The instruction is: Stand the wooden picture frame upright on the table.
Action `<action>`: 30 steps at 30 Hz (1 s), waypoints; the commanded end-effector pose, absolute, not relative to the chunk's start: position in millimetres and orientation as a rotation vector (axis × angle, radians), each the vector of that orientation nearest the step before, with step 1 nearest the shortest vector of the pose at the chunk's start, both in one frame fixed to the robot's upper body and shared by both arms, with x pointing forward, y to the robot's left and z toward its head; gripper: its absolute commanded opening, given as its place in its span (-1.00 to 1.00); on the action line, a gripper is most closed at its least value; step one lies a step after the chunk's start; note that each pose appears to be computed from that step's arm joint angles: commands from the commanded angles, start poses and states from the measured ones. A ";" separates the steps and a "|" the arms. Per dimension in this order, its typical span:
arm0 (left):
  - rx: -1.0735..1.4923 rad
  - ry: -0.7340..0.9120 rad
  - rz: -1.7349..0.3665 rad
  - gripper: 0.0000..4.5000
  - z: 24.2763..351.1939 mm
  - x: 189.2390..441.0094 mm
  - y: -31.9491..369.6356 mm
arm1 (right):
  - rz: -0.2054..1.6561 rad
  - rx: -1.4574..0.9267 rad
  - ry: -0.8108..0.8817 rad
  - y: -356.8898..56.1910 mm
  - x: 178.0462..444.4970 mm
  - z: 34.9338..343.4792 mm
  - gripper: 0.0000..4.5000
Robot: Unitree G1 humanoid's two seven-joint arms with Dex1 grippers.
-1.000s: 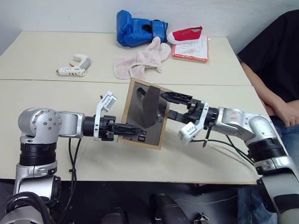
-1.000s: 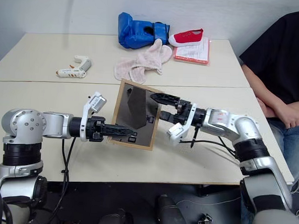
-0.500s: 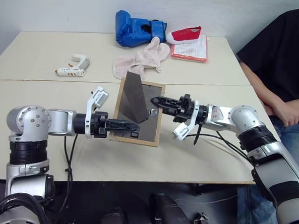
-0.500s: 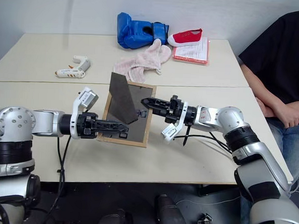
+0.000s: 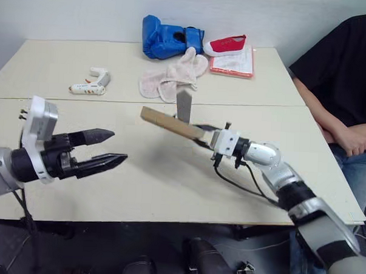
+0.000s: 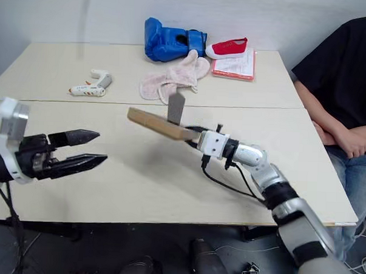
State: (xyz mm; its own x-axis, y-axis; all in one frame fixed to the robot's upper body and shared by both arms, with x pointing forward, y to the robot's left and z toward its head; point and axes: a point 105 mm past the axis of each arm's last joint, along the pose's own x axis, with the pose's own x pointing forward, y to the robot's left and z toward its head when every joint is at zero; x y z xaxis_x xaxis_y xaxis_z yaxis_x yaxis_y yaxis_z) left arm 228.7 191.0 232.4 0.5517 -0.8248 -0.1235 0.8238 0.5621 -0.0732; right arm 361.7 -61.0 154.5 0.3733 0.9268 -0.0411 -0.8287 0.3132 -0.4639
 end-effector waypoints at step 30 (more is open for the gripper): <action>0.130 0.103 -1.023 1.00 238.5 245.9 197.4 | 1.256 -0.256 0.119 -159.6 297.4 206.5 1.00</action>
